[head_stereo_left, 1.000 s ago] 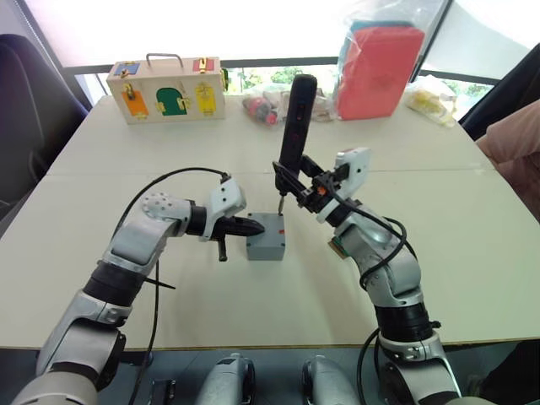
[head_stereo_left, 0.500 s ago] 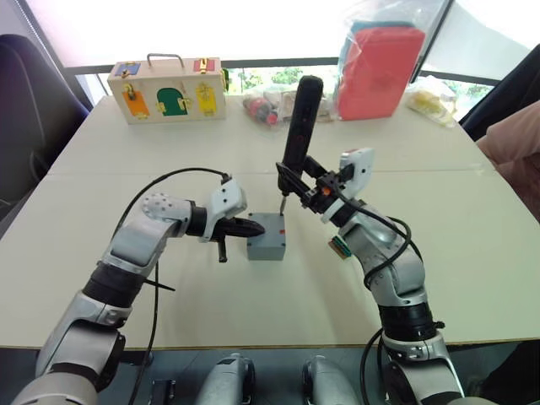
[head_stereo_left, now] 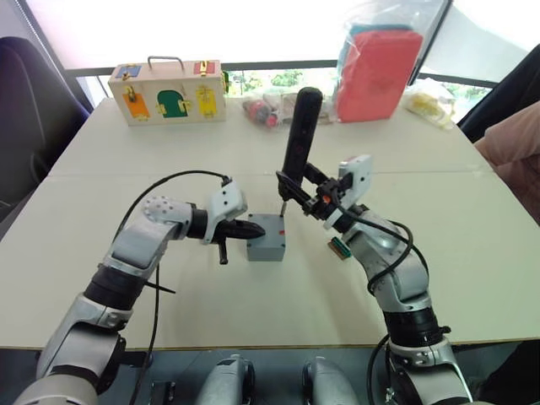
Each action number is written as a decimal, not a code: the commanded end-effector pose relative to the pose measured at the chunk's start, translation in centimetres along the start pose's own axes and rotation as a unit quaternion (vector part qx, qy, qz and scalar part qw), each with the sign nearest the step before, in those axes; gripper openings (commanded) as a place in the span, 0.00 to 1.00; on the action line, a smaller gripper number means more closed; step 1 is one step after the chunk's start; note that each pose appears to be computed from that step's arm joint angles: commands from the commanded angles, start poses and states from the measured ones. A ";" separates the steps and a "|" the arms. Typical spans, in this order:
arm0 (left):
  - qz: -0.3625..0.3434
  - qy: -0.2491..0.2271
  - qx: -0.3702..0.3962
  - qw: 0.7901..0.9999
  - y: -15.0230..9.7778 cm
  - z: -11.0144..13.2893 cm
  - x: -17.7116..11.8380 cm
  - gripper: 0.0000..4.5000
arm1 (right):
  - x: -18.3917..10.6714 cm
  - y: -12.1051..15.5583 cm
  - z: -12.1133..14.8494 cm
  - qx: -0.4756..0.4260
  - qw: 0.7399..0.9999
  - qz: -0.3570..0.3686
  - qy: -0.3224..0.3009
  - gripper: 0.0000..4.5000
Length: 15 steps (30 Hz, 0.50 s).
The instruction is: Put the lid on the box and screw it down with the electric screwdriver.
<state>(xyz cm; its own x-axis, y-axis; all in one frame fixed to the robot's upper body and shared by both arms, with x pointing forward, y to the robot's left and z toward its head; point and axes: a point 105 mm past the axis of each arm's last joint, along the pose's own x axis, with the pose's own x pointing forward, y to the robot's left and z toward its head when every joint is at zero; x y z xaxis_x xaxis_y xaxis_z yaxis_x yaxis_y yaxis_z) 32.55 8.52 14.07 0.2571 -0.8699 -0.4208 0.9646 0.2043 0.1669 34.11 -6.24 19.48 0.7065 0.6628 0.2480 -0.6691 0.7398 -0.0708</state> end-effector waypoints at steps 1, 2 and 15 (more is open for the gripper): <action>0.001 0.005 -0.008 1.000 -0.5 -0.4 0.2 0.00 | -0.8 0.3 -4.8 0.017 0.996 -0.009 0.084 0.41; 0.002 0.005 -0.009 1.000 -0.5 -0.4 0.2 0.00 | -0.9 0.3 -5.1 0.014 0.996 -0.008 0.089 0.41; 0.007 0.003 -0.015 1.000 -0.7 -0.6 0.4 0.00 | -1.2 -0.1 -6.7 0.013 0.993 -0.019 0.119 0.41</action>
<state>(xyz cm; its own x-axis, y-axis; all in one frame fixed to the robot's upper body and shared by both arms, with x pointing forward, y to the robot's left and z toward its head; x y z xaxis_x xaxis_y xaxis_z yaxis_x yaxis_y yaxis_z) 32.18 8.59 13.29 0.2762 -0.8611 -0.4268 0.9608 0.2361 0.1455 34.34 -5.87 18.32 0.7192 0.6609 0.2143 -0.6561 0.7475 -0.1037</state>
